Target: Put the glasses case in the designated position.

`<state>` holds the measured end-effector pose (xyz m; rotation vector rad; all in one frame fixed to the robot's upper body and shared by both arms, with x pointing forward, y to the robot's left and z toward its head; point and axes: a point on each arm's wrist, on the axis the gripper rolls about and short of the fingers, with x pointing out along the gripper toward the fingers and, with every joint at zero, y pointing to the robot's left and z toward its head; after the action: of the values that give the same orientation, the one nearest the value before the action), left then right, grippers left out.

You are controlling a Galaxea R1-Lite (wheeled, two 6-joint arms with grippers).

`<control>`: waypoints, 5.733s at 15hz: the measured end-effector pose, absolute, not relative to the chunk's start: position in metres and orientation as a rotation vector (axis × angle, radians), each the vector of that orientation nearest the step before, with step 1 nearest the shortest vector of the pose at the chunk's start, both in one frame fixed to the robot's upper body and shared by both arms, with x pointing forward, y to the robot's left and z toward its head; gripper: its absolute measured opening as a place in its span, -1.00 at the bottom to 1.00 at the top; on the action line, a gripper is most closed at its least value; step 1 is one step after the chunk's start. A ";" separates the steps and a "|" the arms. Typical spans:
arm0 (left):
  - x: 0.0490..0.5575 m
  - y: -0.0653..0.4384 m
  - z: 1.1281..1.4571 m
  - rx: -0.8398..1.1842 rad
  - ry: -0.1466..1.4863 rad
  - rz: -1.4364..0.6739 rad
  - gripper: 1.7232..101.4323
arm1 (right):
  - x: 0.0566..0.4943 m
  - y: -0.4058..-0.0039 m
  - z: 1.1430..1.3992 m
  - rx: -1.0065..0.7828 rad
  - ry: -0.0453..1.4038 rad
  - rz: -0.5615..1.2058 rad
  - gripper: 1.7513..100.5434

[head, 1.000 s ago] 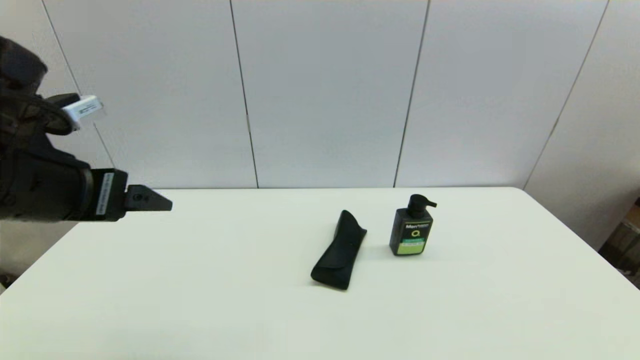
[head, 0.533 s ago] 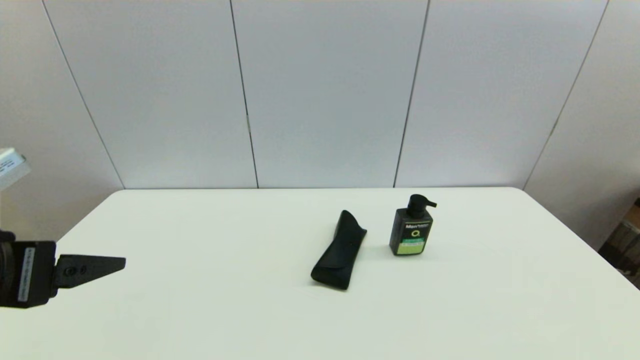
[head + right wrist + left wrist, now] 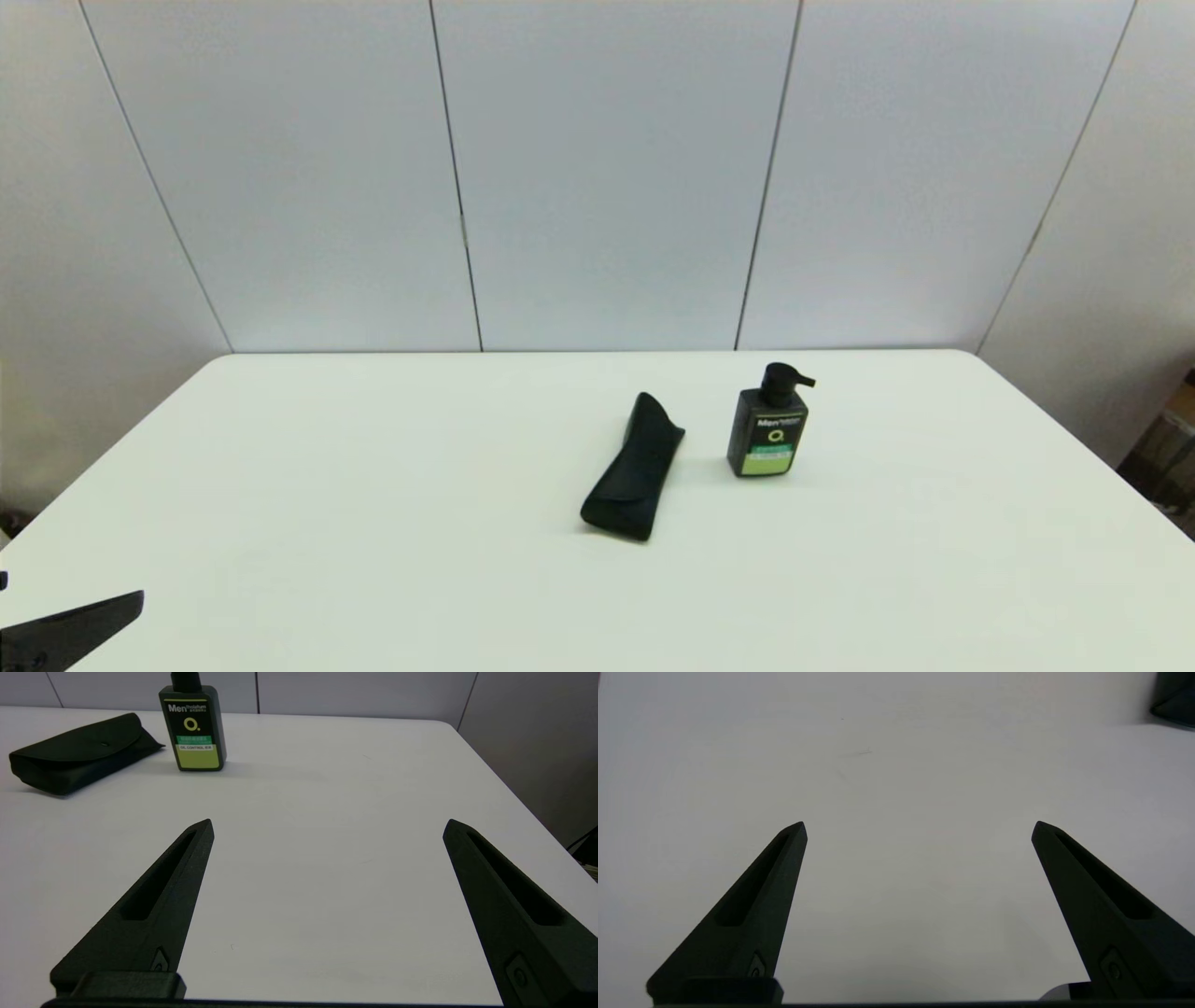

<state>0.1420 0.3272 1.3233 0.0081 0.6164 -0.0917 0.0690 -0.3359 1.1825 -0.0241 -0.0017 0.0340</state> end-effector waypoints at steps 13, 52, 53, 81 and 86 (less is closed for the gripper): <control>0.077 0.334 1.250 0.172 0.455 -0.086 0.93 | 0.069 -0.336 1.182 -0.024 -0.002 0.034 0.94; 0.069 0.332 1.184 0.125 -0.017 -0.051 0.93 | 0.069 -0.336 1.182 -0.024 -0.002 0.034 0.94; 0.069 0.332 1.184 0.124 -0.017 -0.051 0.93 | 0.069 -0.336 1.182 -0.024 -0.002 0.034 0.94; 0.069 0.332 1.184 0.122 -0.017 -0.052 0.93 | 0.069 -0.336 1.182 -0.024 -0.002 0.034 0.94; 0.069 0.332 1.184 0.122 -0.018 -0.052 0.93 | 0.069 -0.336 1.183 -0.031 -0.002 0.034 0.94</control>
<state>0.0692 0.3324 1.1841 0.1225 -0.0177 -0.0516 0.0690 -0.3359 1.1825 -0.0307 -0.0022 0.0344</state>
